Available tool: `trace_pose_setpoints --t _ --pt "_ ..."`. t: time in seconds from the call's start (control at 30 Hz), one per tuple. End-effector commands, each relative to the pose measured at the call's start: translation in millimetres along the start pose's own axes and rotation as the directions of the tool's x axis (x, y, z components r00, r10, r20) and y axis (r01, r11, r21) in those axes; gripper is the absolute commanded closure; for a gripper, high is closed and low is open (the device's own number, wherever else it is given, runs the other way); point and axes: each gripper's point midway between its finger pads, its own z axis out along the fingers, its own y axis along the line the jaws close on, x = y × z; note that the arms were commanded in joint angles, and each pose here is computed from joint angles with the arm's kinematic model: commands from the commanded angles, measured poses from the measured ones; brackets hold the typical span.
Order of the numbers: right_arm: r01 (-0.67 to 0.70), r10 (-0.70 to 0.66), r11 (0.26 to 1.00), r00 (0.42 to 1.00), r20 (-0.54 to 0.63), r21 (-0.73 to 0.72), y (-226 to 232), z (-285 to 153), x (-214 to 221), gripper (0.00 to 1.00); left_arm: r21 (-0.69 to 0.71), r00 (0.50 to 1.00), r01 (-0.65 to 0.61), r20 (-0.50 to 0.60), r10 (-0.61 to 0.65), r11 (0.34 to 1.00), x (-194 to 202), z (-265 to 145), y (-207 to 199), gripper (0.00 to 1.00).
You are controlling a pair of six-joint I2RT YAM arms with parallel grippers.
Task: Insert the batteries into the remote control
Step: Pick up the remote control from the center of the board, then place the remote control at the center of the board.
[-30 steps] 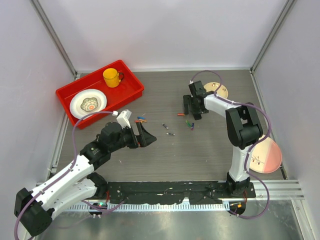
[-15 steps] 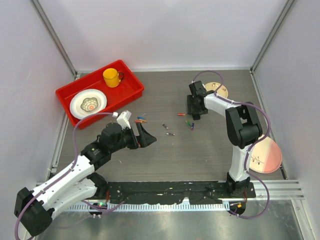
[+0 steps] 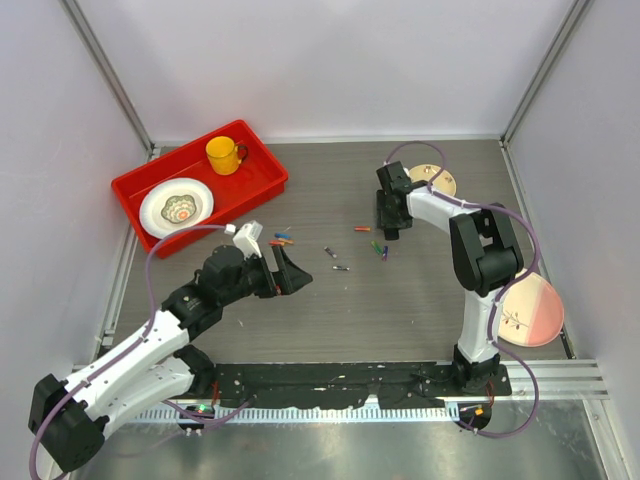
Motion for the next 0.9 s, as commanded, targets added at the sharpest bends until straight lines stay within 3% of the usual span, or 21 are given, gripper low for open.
trace_pose_setpoints --t 0.0,0.07,0.3,0.63,0.87 --pt "-0.06 0.057 0.998 0.994 0.095 0.031 -3.4 -29.3 -28.7 0.8 -0.017 0.996 -0.044 0.072 0.045 0.999 -22.5 -4.8 -6.8 0.04" --pt "-0.063 0.054 0.996 0.988 0.147 0.06 -2.8 -46.7 -40.4 0.89 -0.041 0.992 -0.055 0.11 0.059 0.998 -33.1 -8.9 -7.3 0.03" --pt "-0.049 0.053 0.999 0.945 0.322 -0.022 54.6 -134.6 -55.5 0.98 -0.162 0.966 -0.047 0.242 0.086 0.986 -61.9 -27.9 5.7 0.03" --pt "-0.118 0.159 0.977 0.958 0.24 -0.175 167.5 -154.8 59.6 0.99 -0.326 0.864 0.153 0.503 0.034 0.933 -88.0 -73.4 52.4 0.04" --pt "-0.106 0.129 0.987 0.97 0.204 -0.119 212.2 -148.8 105.8 0.99 -0.366 0.855 0.166 0.516 0.051 0.916 -85.7 -86.8 62.5 0.04"
